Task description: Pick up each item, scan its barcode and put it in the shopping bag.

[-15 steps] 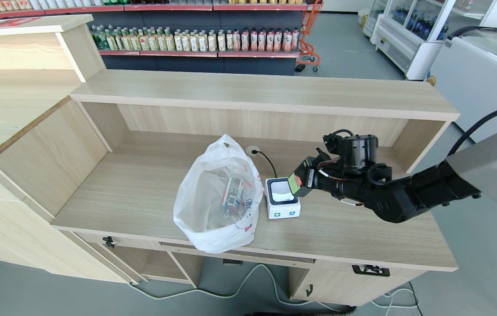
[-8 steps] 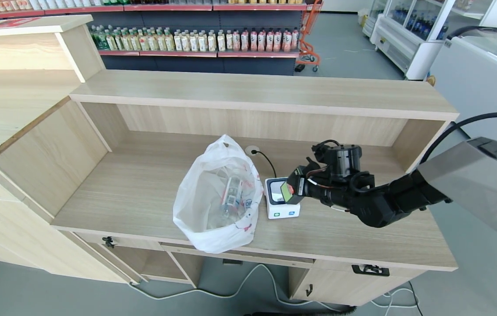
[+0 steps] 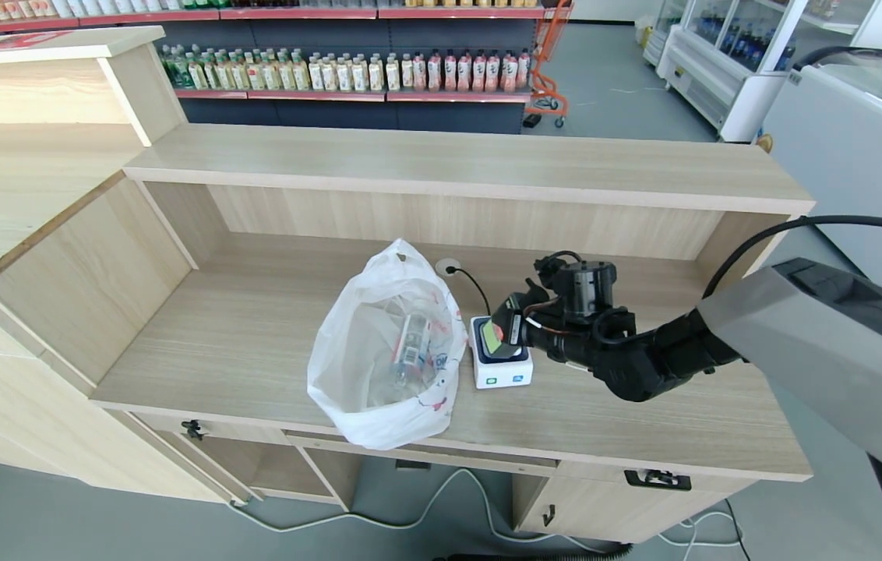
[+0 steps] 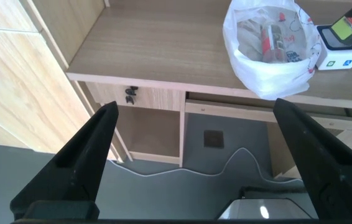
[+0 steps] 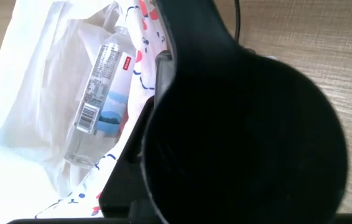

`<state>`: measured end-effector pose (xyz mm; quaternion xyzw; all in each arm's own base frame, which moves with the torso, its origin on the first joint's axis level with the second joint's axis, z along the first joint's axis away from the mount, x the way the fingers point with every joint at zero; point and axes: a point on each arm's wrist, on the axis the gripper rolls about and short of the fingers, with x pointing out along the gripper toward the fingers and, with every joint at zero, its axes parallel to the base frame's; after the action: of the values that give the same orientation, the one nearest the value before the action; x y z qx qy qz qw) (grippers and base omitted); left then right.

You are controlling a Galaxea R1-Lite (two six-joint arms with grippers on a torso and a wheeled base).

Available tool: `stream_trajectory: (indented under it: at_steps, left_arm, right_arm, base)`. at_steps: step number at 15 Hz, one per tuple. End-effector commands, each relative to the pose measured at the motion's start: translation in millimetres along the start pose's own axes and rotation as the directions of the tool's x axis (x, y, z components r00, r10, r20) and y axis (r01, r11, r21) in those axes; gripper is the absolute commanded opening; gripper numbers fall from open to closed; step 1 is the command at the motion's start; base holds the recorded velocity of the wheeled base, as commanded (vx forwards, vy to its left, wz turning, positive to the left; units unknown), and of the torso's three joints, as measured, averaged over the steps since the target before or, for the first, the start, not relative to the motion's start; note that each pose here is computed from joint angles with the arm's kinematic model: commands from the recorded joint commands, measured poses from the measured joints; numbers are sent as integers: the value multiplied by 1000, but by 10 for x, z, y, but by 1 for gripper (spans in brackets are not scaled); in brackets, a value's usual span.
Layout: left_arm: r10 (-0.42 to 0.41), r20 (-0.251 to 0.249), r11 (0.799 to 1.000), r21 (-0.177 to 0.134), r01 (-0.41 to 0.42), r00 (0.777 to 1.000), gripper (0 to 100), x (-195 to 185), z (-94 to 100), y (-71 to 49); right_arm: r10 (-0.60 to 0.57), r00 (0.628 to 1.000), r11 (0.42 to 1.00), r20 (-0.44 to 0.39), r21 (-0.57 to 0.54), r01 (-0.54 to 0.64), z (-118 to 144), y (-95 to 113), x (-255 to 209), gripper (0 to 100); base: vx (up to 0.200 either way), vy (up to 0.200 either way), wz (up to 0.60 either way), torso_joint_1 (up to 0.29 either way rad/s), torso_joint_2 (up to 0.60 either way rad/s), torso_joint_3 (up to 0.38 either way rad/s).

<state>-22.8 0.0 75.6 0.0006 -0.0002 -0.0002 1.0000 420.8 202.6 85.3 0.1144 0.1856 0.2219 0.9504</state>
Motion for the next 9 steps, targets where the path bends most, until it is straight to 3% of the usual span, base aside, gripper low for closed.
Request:
stream_trajectory:
  at_steps: [1, 9]
  left_arm:
    - [0, 3, 1000, 0, 0, 1000, 100, -1, 5, 0]
    - [-1, 1, 1000, 2, 1, 1000, 100, 0, 1, 0]
  right_arm:
    - [1, 1000, 1000, -3, 0, -1, -40, -14, 77, 0]
    - [16, 1000, 1000, -19, 1, -16, -153, 46, 148, 0]
  base:
    - [0, 0, 0, 0, 0, 0]
    - [0, 0, 0, 0, 0, 0]
